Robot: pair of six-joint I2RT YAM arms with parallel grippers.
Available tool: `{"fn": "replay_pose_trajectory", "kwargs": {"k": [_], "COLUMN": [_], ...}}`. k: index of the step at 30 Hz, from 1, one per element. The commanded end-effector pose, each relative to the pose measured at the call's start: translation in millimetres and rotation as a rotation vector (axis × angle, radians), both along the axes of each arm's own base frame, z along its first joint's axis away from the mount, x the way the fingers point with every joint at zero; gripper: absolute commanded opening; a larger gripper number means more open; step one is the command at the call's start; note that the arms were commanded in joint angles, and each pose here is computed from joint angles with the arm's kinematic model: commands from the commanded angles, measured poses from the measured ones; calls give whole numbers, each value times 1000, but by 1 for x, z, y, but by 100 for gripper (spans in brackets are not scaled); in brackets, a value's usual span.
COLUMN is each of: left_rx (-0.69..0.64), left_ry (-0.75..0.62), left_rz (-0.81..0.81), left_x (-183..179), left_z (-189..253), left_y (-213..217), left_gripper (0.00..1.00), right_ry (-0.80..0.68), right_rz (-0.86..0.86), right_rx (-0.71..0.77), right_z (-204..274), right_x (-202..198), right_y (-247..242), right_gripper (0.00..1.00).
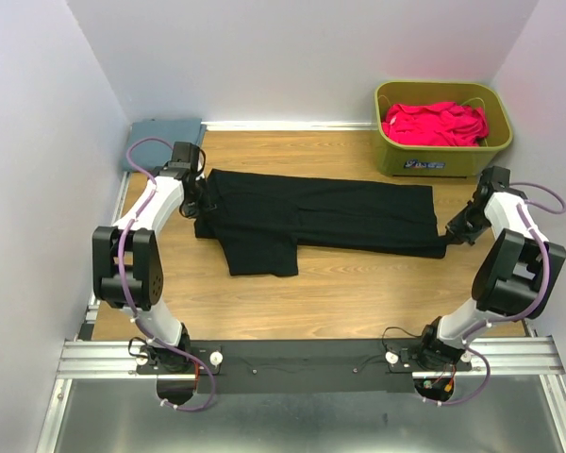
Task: Fold and stack the t-shirts
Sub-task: Fold the tshirt
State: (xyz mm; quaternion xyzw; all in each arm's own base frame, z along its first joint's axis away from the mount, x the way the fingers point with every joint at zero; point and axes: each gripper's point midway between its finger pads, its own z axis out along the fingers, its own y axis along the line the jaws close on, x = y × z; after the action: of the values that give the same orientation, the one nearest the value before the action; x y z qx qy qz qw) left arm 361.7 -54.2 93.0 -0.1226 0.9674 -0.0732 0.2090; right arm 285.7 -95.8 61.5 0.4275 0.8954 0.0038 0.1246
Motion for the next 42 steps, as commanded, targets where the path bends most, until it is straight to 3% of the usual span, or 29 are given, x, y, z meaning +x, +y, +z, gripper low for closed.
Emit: {"fn": "replay_pose_trajectory", "kwargs": {"k": [1,10,33,39,42], "left_rx": [43,38,75,78,81], "left_ry": [-47,-41,-35,-44,-71], "left_rz": [26,50,169,194,207], "left_x": [22,33,18,17,23], "left_z": [5,-8,-33,-42,-37], "left_y": [16,17,38,40,41], "left_gripper": [0,0,0,0,1], "right_ry": [-59,-47,-60,-59,-67], "right_rz": [0,20,49,66,87], "right_rx": [-70,-81,-101,-88,-78], "right_z": [8,-3,-16,-24,-24], "right_x": [26,37,56,60,64], "right_y": [-17,-15,-14,-9,-4], "right_gripper": [1,1,1,6,13]}}
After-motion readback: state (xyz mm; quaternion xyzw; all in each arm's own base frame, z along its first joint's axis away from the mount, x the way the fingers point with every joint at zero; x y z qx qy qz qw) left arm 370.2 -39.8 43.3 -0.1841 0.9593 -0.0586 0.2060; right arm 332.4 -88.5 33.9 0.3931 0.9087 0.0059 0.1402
